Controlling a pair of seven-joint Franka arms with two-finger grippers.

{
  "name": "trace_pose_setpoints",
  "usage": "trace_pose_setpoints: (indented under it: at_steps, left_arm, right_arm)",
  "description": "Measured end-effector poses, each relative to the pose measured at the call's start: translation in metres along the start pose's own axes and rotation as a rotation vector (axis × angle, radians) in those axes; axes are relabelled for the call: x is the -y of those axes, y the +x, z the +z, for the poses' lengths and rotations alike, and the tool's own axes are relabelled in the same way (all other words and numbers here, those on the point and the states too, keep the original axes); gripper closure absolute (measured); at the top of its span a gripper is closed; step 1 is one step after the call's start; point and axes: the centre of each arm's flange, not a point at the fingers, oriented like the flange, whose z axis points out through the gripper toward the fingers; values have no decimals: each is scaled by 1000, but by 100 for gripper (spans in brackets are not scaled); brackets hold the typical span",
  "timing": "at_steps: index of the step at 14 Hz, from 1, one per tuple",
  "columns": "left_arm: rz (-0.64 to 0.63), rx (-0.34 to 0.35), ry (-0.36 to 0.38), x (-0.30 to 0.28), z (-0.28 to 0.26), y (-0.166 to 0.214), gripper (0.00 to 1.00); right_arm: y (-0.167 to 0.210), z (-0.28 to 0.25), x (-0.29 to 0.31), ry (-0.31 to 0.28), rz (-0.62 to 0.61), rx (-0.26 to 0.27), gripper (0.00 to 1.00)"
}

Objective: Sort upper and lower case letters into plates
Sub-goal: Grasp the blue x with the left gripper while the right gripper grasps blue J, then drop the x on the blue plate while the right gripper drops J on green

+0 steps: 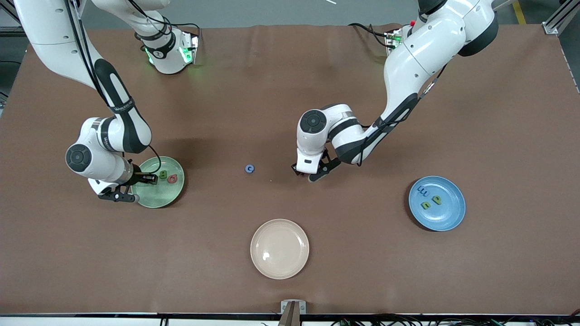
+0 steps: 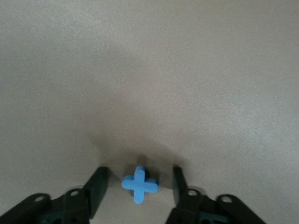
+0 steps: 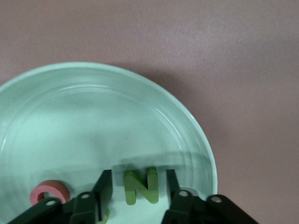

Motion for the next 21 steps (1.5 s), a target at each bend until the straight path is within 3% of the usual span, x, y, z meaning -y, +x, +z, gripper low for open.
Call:
trace_pose_setpoints:
  at_steps: [2, 4, 5, 9, 16, 21]
  left_arm:
    - [0, -1, 1, 0, -1, 0, 46]
    - [0, -2, -4, -2, -4, 0, 67]
    - [-1, -3, -5, -2, -4, 1, 67]
    - [-50, -19, -29, -3, -16, 34, 67]
    - [-169, -97, -76, 53, -71, 204, 67]
    - [-80, -146, 10, 108, -102, 280, 67]
  right_arm:
    - [7, -15, 4, 4, -4, 11, 24]
    - [18, -46, 15, 9, 2, 51, 4]
    - [22, -61, 25, 12, 9, 56, 0]
    - [14, -75, 108, 39, 81, 45, 0]
    - [-39, -55, 271, 73, 227, -45, 0]
    - [-82, 1, 339, 62, 279, -63, 3]
